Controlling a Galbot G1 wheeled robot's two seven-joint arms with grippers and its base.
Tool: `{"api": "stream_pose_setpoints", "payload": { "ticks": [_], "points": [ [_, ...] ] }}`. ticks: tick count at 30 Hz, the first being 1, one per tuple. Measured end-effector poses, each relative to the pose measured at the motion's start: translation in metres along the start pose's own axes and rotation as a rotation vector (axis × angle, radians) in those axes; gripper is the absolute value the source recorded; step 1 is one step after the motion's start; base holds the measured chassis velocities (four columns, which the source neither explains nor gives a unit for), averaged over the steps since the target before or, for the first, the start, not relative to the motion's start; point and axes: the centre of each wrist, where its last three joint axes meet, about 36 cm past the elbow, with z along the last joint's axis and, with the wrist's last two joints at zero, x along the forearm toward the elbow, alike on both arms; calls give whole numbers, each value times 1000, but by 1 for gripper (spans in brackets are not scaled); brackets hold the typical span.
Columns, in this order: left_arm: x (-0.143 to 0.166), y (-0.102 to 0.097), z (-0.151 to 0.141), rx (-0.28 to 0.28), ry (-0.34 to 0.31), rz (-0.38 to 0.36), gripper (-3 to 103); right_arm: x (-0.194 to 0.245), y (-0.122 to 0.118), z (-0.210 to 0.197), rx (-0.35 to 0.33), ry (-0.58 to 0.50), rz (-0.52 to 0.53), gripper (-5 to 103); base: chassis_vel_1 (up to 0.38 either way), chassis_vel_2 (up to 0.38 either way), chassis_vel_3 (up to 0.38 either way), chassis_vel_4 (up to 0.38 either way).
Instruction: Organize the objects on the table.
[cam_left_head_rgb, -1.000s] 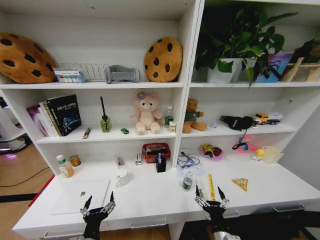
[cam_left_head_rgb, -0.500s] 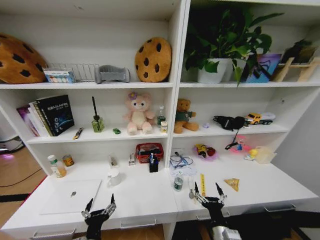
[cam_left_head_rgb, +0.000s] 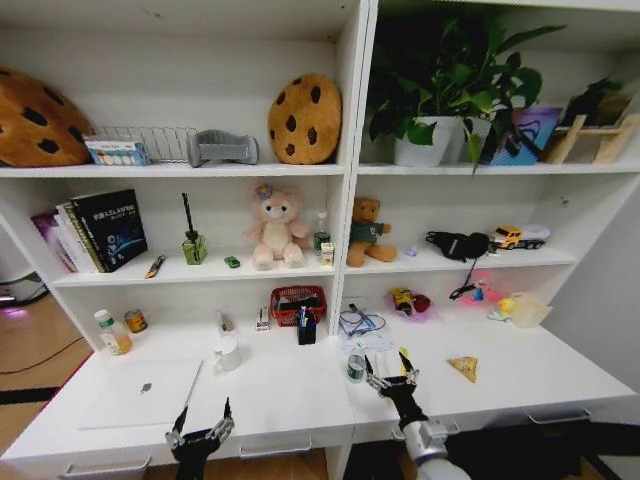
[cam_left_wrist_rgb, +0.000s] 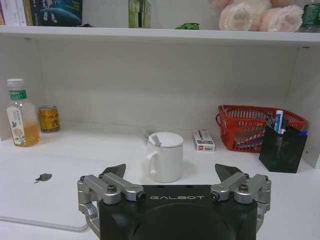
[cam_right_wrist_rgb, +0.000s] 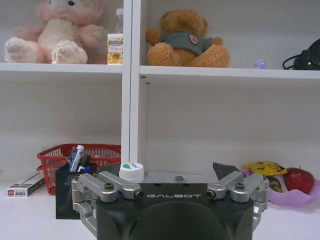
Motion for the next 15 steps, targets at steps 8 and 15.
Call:
{"api": "stream_pose_setpoints", "payload": {
  "ticks": [8,15],
  "points": [
    [2,0,4,-6,14,-2,99,-29,-7,1,25,23,-56,100,0,0,0,0],
    [5,-1,2,-3,11,-1,99,-51,-6,5,18,62,-109,100,0,0,0,0]
  ]
}}
